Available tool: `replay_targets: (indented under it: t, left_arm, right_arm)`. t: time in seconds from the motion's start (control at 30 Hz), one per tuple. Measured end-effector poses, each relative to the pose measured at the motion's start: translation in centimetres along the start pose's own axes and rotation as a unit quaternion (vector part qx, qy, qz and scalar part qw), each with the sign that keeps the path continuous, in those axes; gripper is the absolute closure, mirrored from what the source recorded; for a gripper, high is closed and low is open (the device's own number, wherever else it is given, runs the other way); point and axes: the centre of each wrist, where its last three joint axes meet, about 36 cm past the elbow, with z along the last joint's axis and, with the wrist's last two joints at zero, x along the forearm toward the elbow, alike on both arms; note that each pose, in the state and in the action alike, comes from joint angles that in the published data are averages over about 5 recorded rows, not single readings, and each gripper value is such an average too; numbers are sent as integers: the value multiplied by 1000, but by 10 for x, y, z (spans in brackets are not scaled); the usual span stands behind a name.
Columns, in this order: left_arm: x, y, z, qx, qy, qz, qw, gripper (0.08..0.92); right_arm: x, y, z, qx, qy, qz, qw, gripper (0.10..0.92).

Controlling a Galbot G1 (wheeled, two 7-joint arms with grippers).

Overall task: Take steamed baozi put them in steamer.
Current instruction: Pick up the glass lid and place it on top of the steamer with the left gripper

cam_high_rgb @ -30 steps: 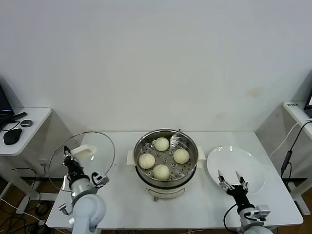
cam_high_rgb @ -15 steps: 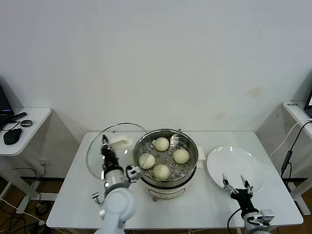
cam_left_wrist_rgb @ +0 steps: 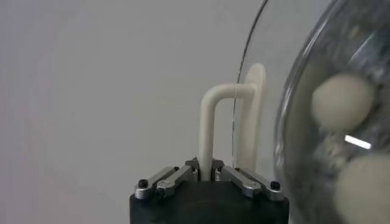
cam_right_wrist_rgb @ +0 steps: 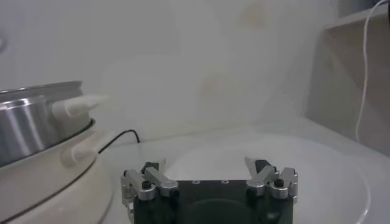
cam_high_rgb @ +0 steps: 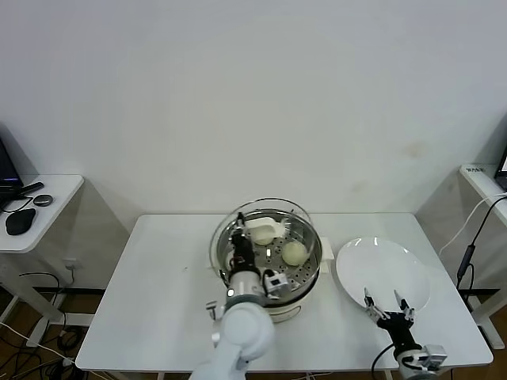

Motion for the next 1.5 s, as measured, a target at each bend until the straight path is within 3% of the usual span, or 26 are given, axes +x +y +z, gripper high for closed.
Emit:
replay_targets:
  t: [0.13,0.5,0.9,1.5]
  left_arm:
    - [-1,-7,-9,-7,-13,8,1000,828]
    - [-7,-28,-19,-60,-18,-1,998,828]
    - [-13,-42,-18,-99,-10,-12,995,828]
    - [-22,-56,-14,-128,-4,-7,992,828]
  right_arm:
    - [0,0,0,0,0,1,1000,200]
    - [-2,2,3,-2,2,2,1000,200]
    - [-1,0,2,-1,0,5,1000,200]
    - [-1,-1,-1,1,-6,7,1000,200]
